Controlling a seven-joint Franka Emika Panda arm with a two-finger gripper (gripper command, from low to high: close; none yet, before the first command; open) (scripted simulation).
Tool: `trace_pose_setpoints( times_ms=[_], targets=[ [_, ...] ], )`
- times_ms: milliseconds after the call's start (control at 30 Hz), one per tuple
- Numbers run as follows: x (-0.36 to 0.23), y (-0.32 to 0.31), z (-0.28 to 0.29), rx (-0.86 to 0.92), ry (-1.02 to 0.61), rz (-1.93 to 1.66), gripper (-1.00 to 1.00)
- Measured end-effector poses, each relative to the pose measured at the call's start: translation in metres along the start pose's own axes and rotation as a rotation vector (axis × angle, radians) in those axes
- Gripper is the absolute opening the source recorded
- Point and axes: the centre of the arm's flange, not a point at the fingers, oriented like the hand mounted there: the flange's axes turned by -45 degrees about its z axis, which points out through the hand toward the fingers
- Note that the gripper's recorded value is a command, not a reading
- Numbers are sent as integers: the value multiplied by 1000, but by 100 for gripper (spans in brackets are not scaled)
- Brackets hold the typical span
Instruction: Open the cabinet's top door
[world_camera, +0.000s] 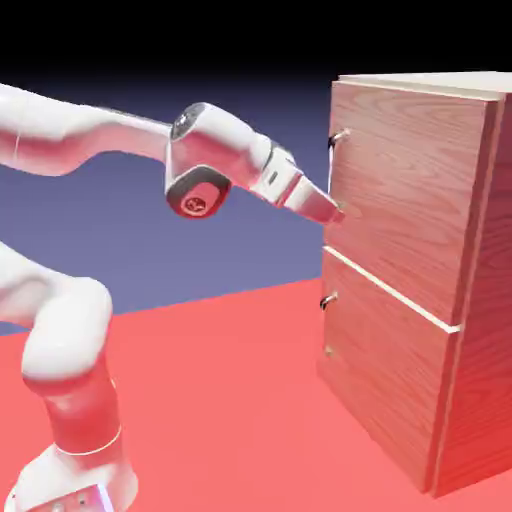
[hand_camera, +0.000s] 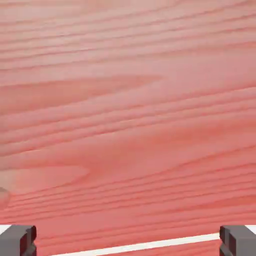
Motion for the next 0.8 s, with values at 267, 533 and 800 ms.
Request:
trace_pose_setpoints(
  times_ms=[267, 533, 800],
  targets=[
    [6, -18, -30, 8, 121, 33, 0],
    [1, -44, -42, 20, 241, 30, 0],
    [-12, -72, -33, 30, 356, -5, 0]
  ],
)
